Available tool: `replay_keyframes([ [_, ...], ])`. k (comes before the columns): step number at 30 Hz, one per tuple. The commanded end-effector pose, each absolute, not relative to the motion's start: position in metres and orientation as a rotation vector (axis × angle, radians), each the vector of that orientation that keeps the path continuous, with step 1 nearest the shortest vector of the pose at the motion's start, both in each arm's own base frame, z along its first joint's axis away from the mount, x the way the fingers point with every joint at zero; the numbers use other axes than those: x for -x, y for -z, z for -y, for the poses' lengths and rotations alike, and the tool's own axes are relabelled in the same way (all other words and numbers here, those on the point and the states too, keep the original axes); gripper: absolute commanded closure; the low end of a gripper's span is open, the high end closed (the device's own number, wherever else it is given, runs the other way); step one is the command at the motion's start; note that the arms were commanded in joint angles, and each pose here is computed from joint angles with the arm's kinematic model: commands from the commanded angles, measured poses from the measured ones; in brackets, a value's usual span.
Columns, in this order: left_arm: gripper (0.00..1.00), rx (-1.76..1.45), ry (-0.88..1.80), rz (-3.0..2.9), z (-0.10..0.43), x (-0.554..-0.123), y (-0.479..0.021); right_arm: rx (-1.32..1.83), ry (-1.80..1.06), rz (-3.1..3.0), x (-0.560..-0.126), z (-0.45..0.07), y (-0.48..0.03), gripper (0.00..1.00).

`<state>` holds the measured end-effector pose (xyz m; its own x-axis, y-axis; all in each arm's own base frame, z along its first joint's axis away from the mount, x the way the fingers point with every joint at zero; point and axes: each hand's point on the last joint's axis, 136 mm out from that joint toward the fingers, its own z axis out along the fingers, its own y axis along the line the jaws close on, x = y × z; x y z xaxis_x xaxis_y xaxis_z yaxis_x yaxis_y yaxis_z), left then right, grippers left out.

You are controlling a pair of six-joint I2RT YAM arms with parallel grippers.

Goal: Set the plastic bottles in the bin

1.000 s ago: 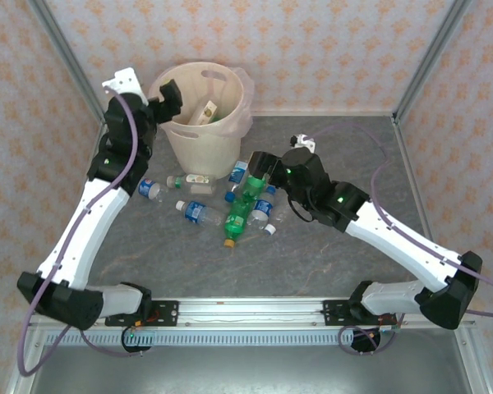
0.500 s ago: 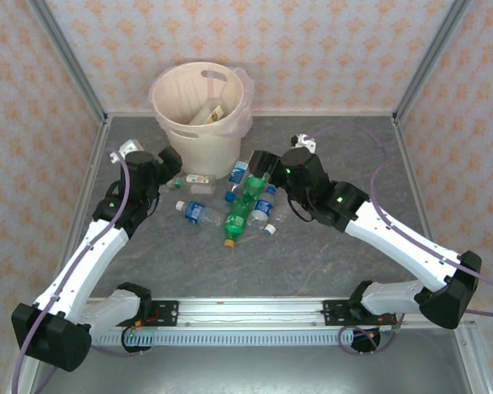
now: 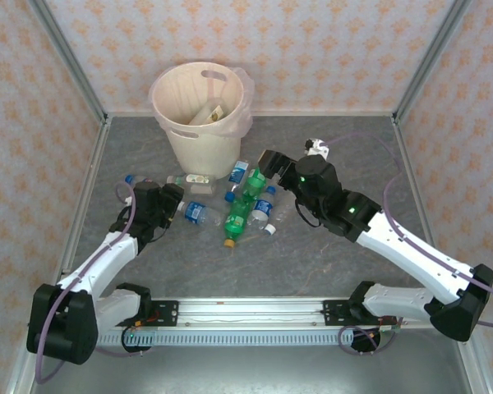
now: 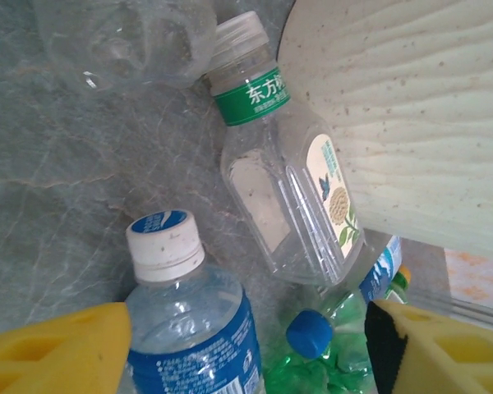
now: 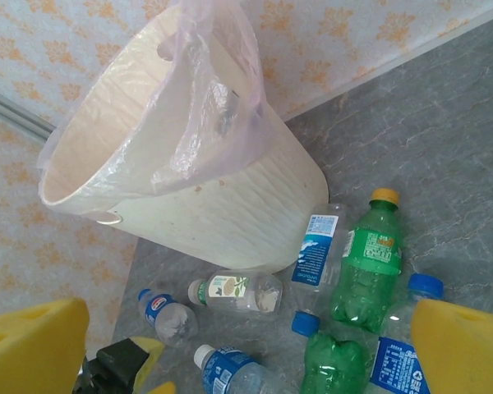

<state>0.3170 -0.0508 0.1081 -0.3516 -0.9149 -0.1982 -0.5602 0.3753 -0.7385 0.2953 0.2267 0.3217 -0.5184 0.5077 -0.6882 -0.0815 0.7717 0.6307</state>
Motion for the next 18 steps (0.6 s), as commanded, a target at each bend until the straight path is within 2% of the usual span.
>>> replay_keyframes([
  [1, 0.28, 1.288, 0.831, -1.982, 0.052, -0.329, -0.109, -0.335, -0.804, -1.970, -0.293, -0.226, -0.329, 0.00],
  [8, 0.38, 1.283, 0.685, -2.078, 0.040, -0.331, -0.078, -0.322, -0.822, -1.973, -0.290, -0.227, -0.333, 0.00],
  [18, 0.39, 1.297, 0.717, -2.119, 0.047, -0.334, -0.051, -0.331, -0.829, -1.984, -0.287, -0.225, -0.330, 0.00],
])
